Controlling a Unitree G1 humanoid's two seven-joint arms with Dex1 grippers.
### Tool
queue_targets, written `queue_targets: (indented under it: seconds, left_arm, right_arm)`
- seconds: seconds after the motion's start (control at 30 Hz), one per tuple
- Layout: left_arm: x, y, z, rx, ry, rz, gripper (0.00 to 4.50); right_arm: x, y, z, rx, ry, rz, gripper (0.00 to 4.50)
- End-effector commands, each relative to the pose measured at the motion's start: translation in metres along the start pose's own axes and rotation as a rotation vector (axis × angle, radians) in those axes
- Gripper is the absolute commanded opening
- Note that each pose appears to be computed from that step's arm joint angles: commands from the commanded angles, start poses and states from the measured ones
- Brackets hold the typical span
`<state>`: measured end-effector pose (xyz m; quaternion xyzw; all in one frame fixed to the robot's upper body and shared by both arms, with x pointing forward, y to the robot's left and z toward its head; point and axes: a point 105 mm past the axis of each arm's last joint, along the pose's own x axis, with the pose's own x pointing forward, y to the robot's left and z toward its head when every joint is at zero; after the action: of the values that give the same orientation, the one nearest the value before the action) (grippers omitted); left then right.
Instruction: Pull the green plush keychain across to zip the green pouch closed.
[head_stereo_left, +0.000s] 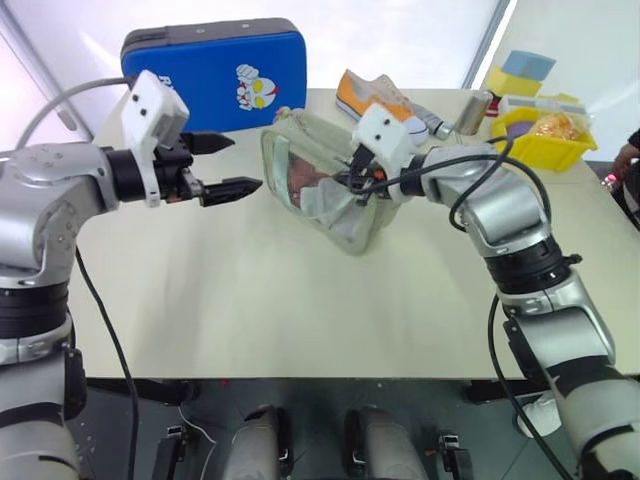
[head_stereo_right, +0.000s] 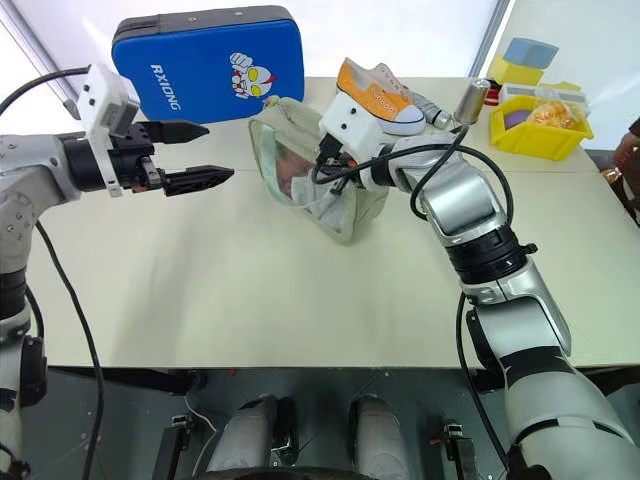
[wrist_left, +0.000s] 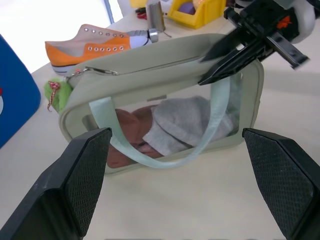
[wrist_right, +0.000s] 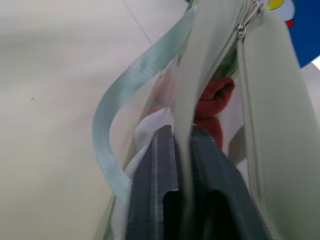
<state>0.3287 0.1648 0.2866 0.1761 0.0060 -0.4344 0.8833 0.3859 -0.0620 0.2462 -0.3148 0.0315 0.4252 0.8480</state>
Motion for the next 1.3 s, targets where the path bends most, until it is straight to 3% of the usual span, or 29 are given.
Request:
queue_targets:
  seconds: [0.03,0.13,0.27,0.63,0.83,1.07,1.3]
  left_arm:
    - [-0.018,0.017,0.008,0.02,-0.026,0.087,4.5]
    - [-0.03,0.031,0.002,-0.002,-0.018,0.145,4.5]
    - [-0.049,0.045,0.001,-0.029,-0.028,0.201,4.5]
    - [-0.038,0.033,-0.004,-0.054,-0.049,0.169,4.5]
    - [-0.037,0.035,-0.011,-0.072,-0.04,0.172,4.5]
    - [-0.044,0.062,-0.019,-0.106,-0.068,0.297,4.5]
    - [-0.024,0.068,-0.031,-0.121,-0.066,0.275,4.5]
  right_arm:
    - [-0.009,-0.008,0.024,-0.182,-0.084,-0.013,0.12]
    - [-0.02,-0.009,0.029,-0.283,-0.13,0.028,0.12]
    - [-0.041,-0.009,0.017,-0.375,-0.172,0.138,0.12]
    - [-0.041,0.017,-0.002,-0.37,-0.253,0.319,0.12]
    - [-0.055,0.002,-0.001,-0.358,-0.226,0.252,2.5]
    - [-0.094,0.001,-0.002,-0.29,-0.144,0.208,2.5]
    - [-0.084,0.008,-0.027,-0.212,-0.097,0.171,2.5]
